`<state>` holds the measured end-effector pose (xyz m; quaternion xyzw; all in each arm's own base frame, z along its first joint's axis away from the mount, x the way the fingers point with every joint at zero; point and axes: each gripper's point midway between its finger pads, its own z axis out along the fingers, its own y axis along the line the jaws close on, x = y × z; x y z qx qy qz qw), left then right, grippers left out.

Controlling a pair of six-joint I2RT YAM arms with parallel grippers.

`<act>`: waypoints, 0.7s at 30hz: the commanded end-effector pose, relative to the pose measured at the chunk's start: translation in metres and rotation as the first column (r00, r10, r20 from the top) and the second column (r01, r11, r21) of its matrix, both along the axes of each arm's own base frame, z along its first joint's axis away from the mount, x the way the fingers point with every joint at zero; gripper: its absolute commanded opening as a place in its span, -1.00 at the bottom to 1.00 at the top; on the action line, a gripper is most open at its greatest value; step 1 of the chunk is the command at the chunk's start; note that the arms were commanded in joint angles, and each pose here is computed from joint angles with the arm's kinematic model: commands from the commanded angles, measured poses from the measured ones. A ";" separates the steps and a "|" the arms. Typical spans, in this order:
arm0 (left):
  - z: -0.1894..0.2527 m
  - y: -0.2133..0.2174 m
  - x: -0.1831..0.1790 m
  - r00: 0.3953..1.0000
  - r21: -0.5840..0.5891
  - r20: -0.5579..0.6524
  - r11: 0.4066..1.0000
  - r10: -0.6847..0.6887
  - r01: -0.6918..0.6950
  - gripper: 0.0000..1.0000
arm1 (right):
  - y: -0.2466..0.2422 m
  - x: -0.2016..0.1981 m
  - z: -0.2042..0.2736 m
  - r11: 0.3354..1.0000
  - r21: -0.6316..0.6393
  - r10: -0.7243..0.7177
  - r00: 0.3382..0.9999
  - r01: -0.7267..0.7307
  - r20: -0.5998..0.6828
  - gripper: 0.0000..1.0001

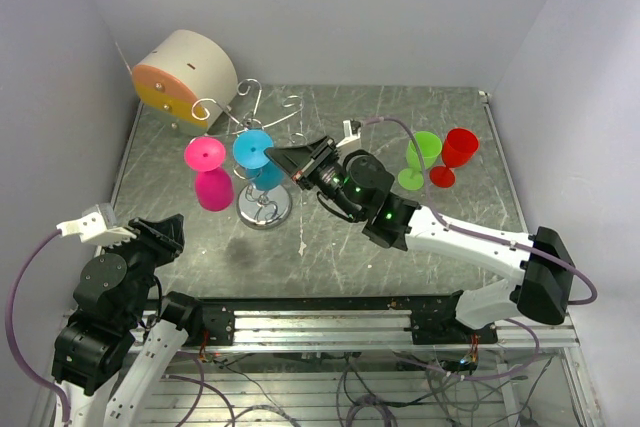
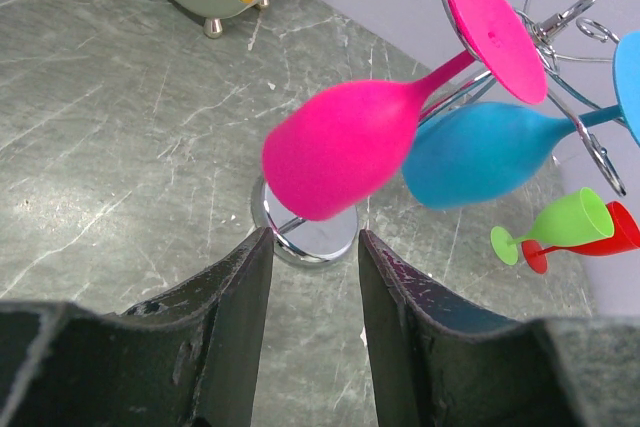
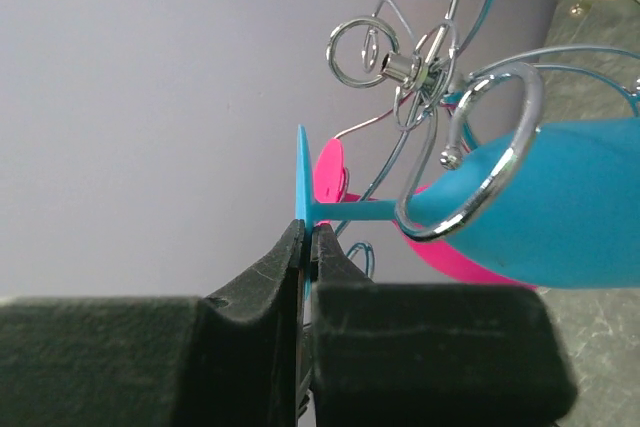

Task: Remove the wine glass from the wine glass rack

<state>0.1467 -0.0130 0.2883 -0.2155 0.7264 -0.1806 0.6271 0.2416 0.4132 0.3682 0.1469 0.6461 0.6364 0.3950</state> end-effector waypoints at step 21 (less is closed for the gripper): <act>0.010 -0.013 0.004 0.997 -0.001 -0.045 0.998 -0.063 0.063 0.05 | -0.075 -0.028 -0.010 0.989 -0.130 -0.071 0.997 0.071 0.007 -1.00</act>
